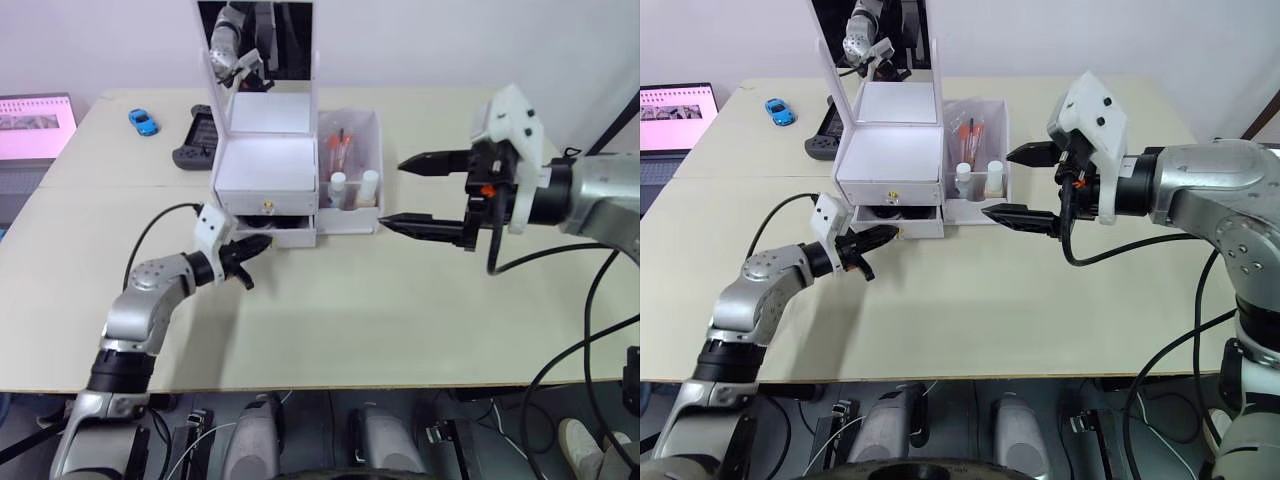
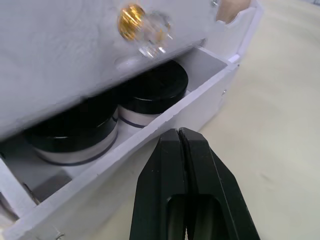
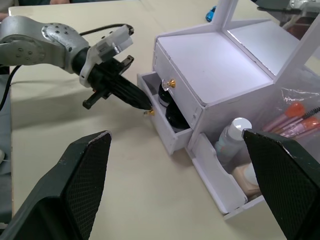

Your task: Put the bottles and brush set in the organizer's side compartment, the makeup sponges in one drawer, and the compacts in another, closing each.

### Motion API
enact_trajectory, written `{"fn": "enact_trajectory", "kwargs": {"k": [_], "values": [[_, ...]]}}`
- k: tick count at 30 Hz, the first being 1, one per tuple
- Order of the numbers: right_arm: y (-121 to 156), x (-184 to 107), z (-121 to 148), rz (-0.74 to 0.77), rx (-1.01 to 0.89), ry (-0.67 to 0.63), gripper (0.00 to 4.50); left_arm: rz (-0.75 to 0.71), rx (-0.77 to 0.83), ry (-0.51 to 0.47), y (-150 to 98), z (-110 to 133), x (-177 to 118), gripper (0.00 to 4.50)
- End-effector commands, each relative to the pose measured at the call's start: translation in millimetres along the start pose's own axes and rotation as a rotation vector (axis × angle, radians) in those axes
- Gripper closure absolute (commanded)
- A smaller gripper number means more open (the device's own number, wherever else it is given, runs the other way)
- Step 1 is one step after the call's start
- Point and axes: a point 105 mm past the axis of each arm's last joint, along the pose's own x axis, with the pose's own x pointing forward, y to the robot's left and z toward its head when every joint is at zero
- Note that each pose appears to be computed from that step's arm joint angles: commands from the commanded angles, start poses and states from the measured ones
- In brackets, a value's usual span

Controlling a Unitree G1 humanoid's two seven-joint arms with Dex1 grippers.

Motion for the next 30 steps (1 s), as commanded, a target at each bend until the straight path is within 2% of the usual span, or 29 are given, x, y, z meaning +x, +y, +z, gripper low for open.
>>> {"fn": "enact_trajectory", "kwargs": {"k": [1,13,18,21,24,26,28,30], "values": [[-1,-9,6,-0.046,-0.040,-0.006,0.00,0.023,0.062,-0.040,8,14,8,4.47],[0,-11,7,-0.078,-0.039,-0.005,0.00,0.005,0.090,-0.081,8,29,29,4.47],[-1,-15,1,-0.082,-0.003,0.007,0.00,-0.027,0.081,-0.070,5,28,22,4.47],[-4,-23,-19,-0.091,0.100,0.058,0.00,-0.059,0.084,-0.057,5,27,7,4.47],[-19,-44,-45,-0.196,0.191,0.059,0.00,-0.083,0.055,-0.076,12,33,-21,3.17],[-22,-58,-57,-0.245,0.221,0.065,0.00,-0.100,0.051,-0.079,16,38,-38,2.11],[-40,-82,-84,-0.407,0.198,0.109,0.00,-0.052,0.039,-0.064,33,42,-60,1.05],[-47,-98,-99,-0.489,0.178,0.116,0.00,-0.019,0.046,-0.039,43,40,-73,0.02]]}}
